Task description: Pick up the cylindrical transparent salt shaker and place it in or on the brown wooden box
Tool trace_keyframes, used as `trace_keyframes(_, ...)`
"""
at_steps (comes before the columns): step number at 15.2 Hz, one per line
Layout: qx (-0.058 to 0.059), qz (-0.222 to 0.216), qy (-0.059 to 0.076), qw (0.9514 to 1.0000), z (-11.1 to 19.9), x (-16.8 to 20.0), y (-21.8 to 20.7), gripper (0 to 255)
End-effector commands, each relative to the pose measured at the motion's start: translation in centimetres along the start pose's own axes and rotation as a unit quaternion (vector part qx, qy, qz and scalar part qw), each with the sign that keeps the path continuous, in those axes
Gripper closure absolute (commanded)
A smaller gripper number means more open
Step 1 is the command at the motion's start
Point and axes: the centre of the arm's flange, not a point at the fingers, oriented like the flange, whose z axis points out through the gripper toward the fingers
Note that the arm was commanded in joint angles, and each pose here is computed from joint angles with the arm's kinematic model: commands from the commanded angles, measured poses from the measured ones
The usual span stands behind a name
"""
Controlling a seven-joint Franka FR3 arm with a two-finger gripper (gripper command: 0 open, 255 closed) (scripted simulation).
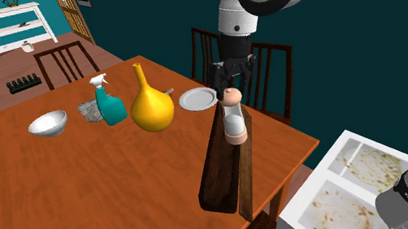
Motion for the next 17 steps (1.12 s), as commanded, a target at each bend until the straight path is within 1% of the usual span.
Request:
trace_keyframes(1,0.0,0.0,0.0,1.0,0.0,0.0,0.0,0)
trace_keyframes(5,0.0,0.0,0.0,1.0,0.0,0.0,0.0,0)
trace_keyframes(9,0.0,0.0,0.0,1.0,-5.0,0.0,0.0,0)
trace_keyframes(17,0.0,0.0,0.0,1.0,-5.0,0.0,0.0,0)
